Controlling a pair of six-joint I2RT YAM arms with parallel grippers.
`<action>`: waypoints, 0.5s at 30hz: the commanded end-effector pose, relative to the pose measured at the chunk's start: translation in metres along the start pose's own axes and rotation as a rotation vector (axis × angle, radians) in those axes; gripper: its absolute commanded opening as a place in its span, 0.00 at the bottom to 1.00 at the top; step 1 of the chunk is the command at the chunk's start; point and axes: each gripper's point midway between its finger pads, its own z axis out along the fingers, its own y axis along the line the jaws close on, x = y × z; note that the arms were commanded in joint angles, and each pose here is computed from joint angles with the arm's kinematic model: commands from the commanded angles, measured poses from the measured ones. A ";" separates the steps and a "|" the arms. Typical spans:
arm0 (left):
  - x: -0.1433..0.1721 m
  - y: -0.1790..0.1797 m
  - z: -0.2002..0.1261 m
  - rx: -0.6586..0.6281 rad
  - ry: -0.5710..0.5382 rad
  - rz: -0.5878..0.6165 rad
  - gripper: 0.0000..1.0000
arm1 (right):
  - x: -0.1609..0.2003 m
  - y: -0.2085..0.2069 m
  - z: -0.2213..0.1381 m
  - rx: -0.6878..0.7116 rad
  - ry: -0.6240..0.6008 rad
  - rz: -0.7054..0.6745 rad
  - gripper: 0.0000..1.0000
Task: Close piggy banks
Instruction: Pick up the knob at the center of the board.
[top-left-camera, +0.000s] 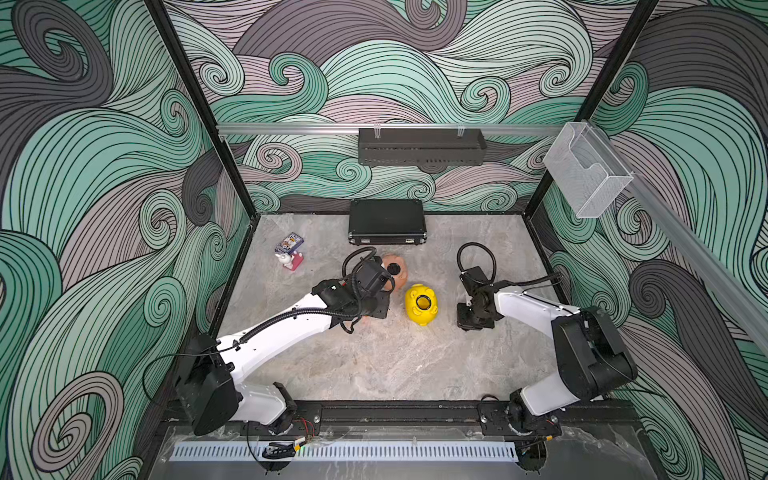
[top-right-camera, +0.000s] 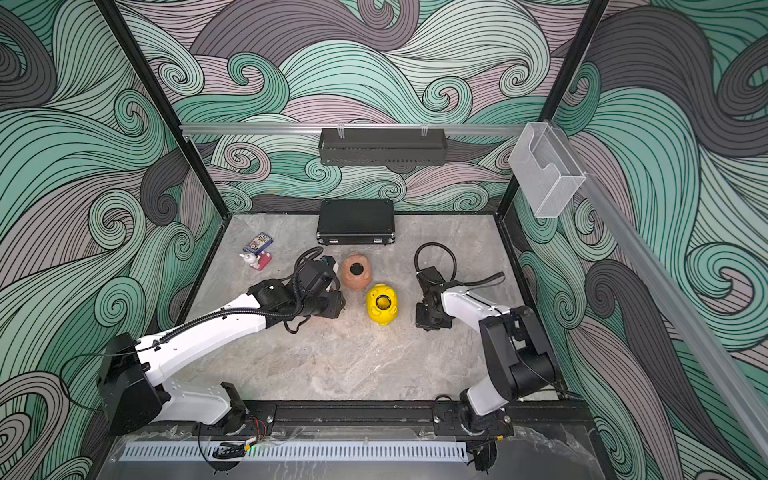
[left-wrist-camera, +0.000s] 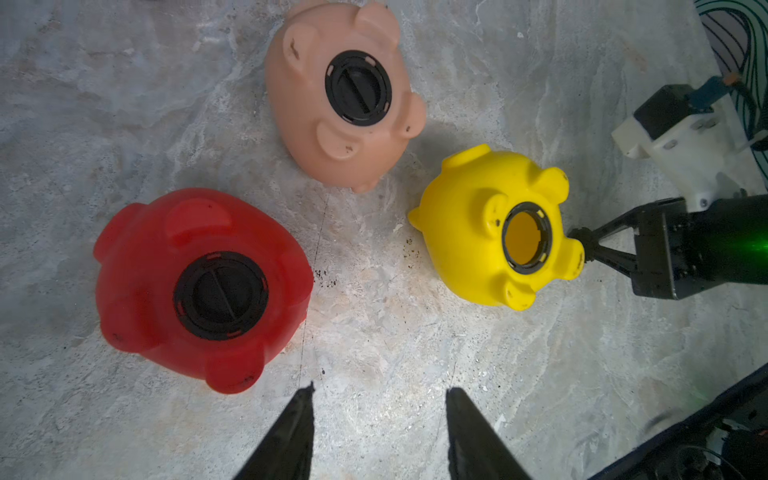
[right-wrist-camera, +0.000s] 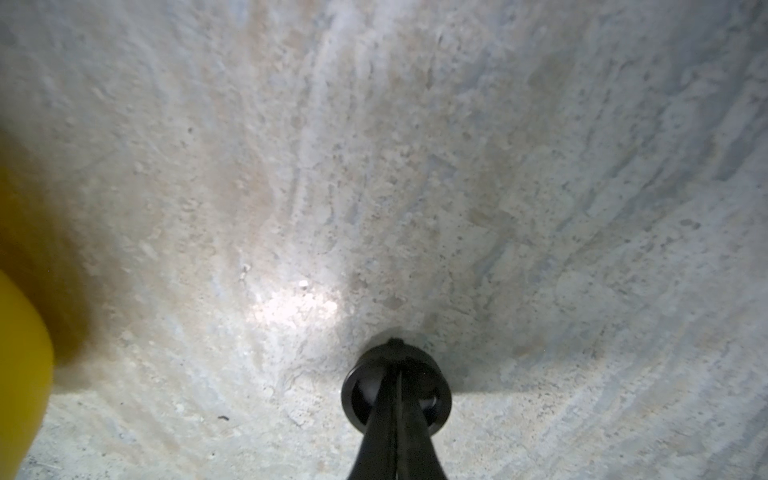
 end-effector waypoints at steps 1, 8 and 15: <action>-0.007 0.000 -0.009 0.011 -0.030 0.003 0.52 | 0.006 -0.003 0.005 0.022 0.028 -0.007 0.00; -0.011 -0.004 -0.010 0.033 -0.041 0.002 0.52 | -0.003 -0.002 -0.009 0.017 -0.026 -0.020 0.00; -0.008 -0.008 -0.008 0.058 -0.029 -0.005 0.52 | -0.020 0.004 -0.047 -0.019 -0.136 -0.045 0.00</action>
